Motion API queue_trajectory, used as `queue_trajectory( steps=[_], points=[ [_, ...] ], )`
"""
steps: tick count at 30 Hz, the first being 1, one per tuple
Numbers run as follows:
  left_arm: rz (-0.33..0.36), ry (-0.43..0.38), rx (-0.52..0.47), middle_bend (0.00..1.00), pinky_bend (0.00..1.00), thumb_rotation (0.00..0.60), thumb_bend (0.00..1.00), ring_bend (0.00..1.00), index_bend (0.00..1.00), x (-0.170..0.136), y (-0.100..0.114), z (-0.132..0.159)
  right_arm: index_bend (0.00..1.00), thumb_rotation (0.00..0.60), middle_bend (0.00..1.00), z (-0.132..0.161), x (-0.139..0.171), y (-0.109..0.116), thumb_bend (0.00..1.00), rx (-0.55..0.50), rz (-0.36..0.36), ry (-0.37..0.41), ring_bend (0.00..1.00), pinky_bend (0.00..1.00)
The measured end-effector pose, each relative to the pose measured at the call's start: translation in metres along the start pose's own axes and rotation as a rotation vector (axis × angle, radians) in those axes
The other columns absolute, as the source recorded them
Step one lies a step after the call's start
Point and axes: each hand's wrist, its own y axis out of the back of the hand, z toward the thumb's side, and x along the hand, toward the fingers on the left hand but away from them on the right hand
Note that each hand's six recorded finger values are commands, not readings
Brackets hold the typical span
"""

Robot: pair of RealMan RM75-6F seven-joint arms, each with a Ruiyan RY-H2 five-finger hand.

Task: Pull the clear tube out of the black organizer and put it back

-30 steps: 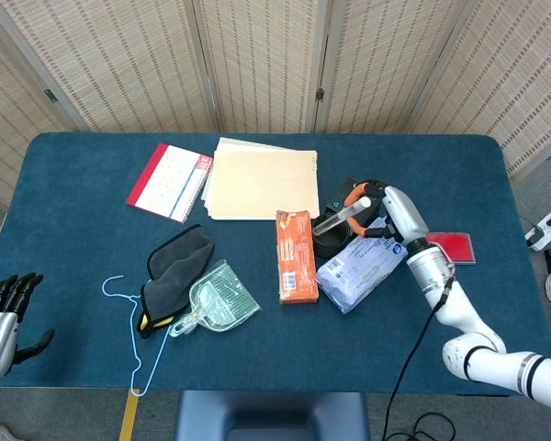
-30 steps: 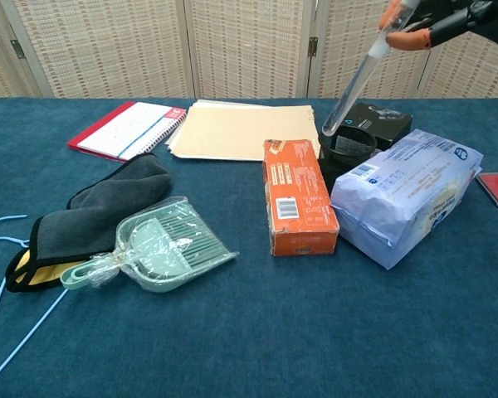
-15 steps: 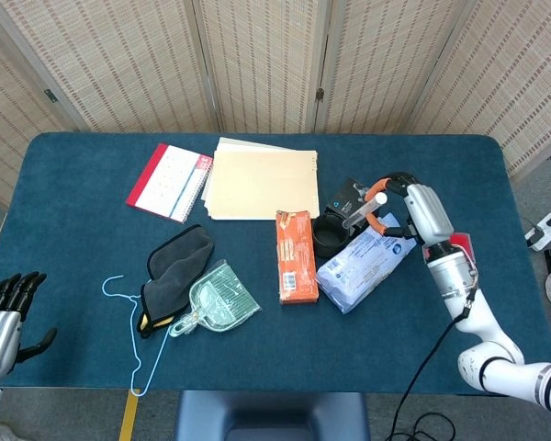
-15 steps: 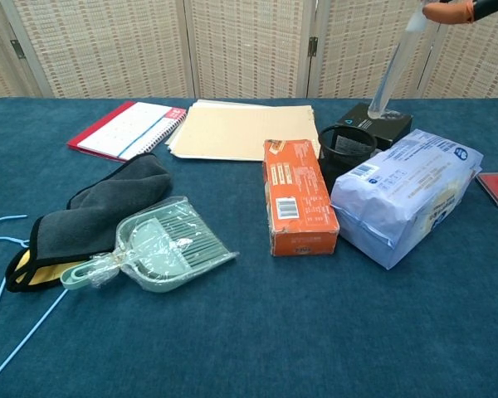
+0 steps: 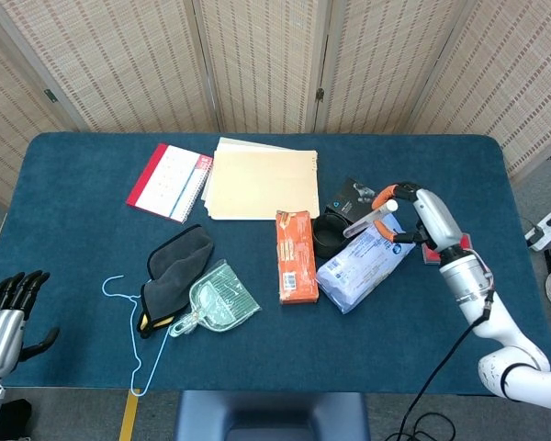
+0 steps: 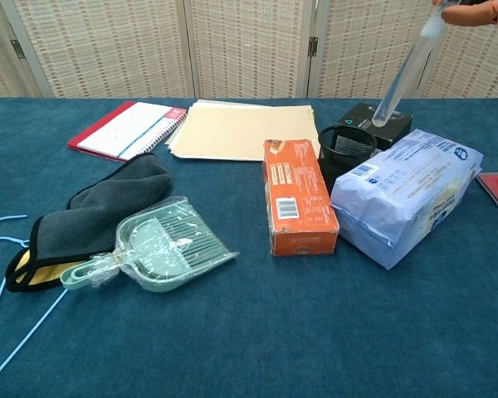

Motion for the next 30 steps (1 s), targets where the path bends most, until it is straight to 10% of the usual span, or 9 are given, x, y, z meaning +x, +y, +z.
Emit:
queue_trajectory(
  steps=[10,22,30],
  points=[
    [-0.003,0.003,-0.001,0.13,0.11,0.6,0.3,0.07,0.14,0.0,-0.001,-0.001,0.63,0.6,0.49,-0.003,0.003,0.011,0.36,0.347,-0.086,-0.005,0.26,0.18],
    [-0.005,0.006,-0.002,0.13,0.11,0.6,0.3,0.07,0.14,0.0,-0.002,-0.002,0.63,0.6,0.49,0.004,0.007,0.001,0.36,-0.183,-0.021,-0.003,0.26,0.18],
    [-0.002,0.001,0.001,0.13,0.11,0.6,0.3,0.07,0.14,0.001,-0.001,0.0,0.63,0.6,0.49,-0.003,0.007,0.007,0.36,-0.065,-0.046,-0.01,0.26,0.18]
  ],
)
